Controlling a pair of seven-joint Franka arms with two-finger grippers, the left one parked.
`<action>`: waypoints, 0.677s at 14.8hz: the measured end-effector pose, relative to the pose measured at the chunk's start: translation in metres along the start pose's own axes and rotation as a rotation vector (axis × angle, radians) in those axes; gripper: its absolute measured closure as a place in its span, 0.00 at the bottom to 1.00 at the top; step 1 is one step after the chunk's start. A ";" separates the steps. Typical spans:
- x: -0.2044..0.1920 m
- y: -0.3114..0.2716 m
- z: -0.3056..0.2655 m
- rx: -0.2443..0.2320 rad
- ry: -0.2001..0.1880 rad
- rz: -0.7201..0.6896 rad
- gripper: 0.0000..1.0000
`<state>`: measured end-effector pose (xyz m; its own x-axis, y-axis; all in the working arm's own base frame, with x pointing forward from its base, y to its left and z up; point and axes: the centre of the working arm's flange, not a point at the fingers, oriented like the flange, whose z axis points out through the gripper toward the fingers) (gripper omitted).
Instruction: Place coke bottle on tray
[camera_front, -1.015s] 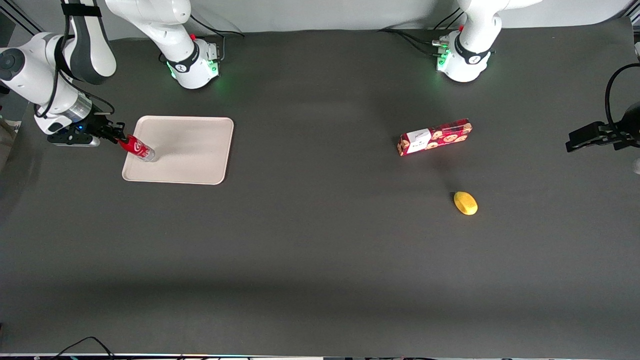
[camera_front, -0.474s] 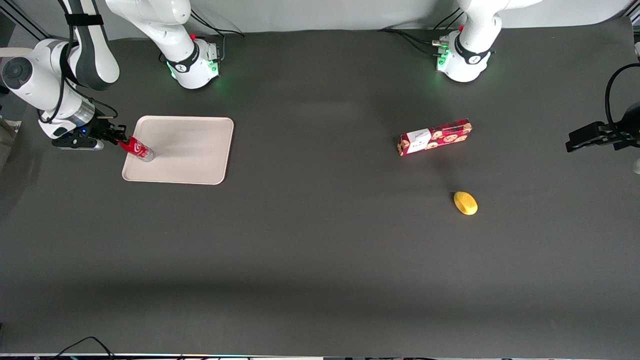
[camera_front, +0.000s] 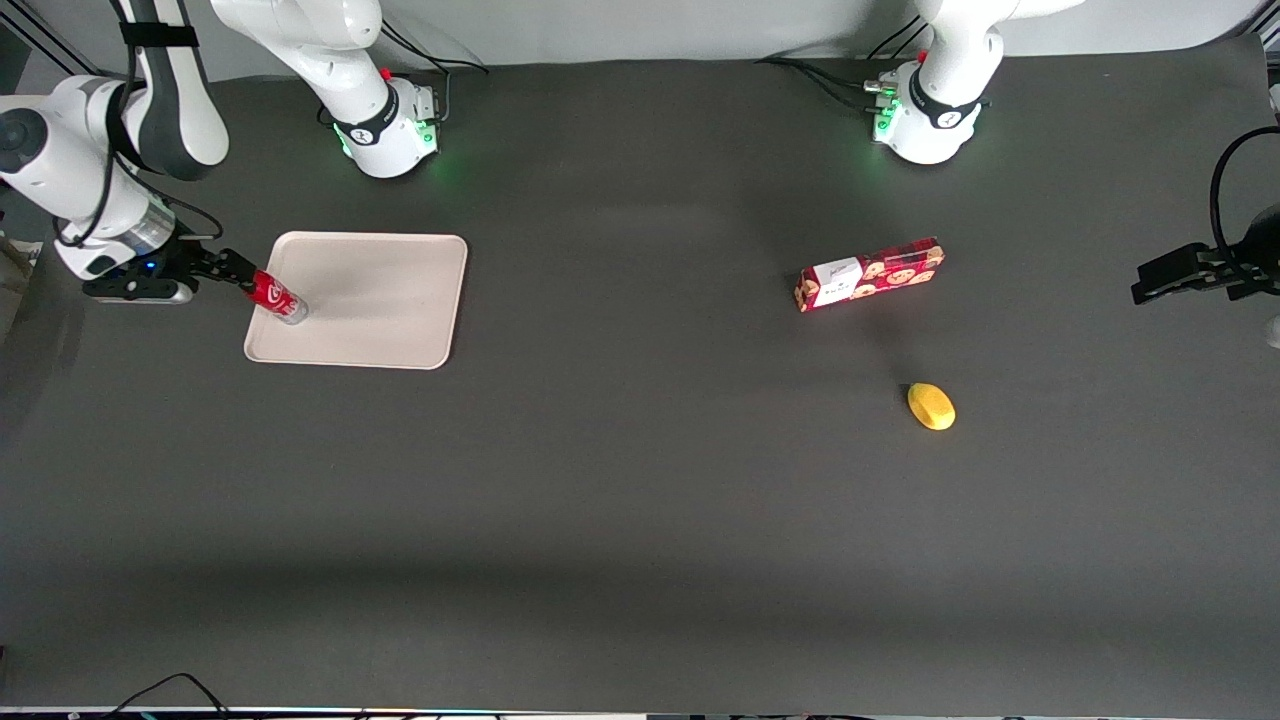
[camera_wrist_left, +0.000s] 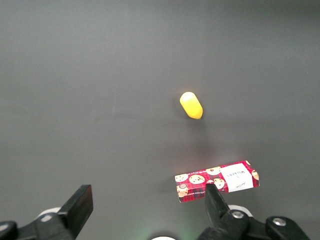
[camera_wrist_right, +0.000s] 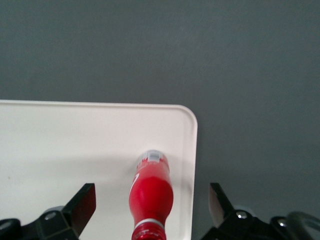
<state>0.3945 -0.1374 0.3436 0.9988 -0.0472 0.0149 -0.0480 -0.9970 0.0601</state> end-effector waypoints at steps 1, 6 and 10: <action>0.009 0.003 -0.014 -0.007 0.015 0.001 0.00; 0.064 -0.008 -0.106 -0.029 0.037 -0.047 0.00; 0.119 -0.042 -0.177 0.001 0.001 -0.060 0.00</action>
<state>0.5128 -0.0903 0.5200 0.9998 0.0130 0.0123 0.0122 -0.9981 0.0604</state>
